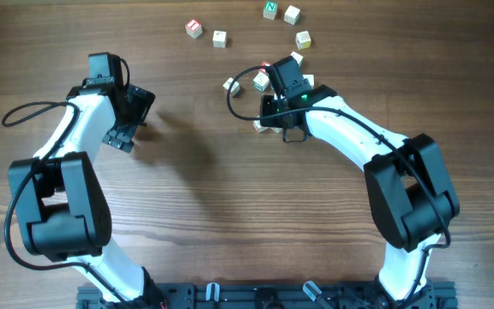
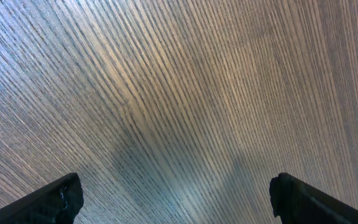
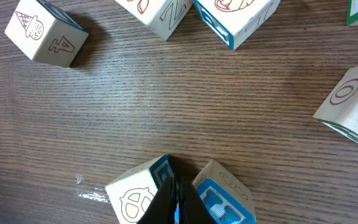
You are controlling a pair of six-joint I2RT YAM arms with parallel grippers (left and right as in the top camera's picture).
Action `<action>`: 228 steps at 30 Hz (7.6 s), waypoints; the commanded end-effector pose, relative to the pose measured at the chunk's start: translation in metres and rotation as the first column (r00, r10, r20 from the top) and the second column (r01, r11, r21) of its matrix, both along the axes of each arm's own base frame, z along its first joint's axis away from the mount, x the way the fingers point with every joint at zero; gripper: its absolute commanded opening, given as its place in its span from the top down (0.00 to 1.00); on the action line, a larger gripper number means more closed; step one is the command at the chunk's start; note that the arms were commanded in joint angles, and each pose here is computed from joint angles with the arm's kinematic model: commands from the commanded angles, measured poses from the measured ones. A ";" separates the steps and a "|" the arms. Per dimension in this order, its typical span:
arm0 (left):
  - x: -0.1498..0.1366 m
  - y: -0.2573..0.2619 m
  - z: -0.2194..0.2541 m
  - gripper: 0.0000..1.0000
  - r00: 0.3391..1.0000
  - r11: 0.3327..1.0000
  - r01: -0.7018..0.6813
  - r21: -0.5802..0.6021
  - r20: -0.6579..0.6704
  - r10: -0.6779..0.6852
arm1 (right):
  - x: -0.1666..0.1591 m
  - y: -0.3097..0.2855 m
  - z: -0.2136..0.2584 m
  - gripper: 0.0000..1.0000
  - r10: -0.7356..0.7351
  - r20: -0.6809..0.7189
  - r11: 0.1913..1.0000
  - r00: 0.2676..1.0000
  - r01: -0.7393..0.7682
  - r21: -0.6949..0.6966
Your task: Form a circle
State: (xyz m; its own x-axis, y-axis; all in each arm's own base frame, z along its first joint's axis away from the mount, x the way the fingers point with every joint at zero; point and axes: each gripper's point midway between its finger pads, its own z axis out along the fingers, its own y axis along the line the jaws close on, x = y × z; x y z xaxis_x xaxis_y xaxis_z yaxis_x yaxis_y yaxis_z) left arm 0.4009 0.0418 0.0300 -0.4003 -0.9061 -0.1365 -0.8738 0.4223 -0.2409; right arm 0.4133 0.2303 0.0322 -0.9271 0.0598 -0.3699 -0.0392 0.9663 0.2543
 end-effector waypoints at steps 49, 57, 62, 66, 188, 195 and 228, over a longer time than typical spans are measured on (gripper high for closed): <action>0.000 0.000 -0.004 0.00 1.000 1.000 -0.009 -0.007 -0.010 0.009 | 0.001 0.000 0.004 0.96 -0.008 0.006 1.000 1.000 0.008 -0.010; 0.000 0.000 -0.004 0.00 1.000 1.000 -0.009 -0.007 -0.010 0.009 | -0.002 0.004 0.003 0.95 0.026 -0.002 1.000 1.000 -0.026 0.001; 0.000 0.000 -0.004 0.00 1.000 1.000 -0.009 -0.007 -0.010 0.009 | -0.005 0.003 0.002 0.95 0.026 -0.015 1.000 1.000 -0.026 -0.006; 0.000 0.000 -0.004 0.00 1.000 1.000 -0.009 -0.007 -0.010 0.009 | -0.005 0.002 0.002 0.95 0.025 -0.016 1.000 1.000 -0.025 -0.006; 0.000 0.000 -0.004 0.00 1.000 1.000 -0.009 -0.007 -0.010 0.009 | -0.082 0.008 -0.032 0.70 -0.086 0.021 0.989 0.996 0.088 -0.117; 0.000 0.000 -0.004 0.00 1.000 1.000 -0.009 -0.007 -0.010 0.009 | -0.067 0.004 -0.025 0.68 -0.090 0.063 0.989 0.994 0.097 -0.111; 0.000 0.000 -0.004 0.00 1.000 1.000 -0.009 -0.007 -0.010 0.009 | 0.003 0.072 0.013 0.85 0.113 0.171 0.989 0.979 -0.094 -0.116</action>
State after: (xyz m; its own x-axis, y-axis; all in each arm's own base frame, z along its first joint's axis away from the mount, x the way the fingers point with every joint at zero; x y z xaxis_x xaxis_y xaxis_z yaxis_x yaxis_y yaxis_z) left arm 0.4011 0.0412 0.0301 -0.4011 -0.9062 -0.1338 -0.8733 0.4224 -0.2429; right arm 0.4136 0.2967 0.0595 -0.8475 -0.0358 -0.5296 -0.1404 0.9773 0.1586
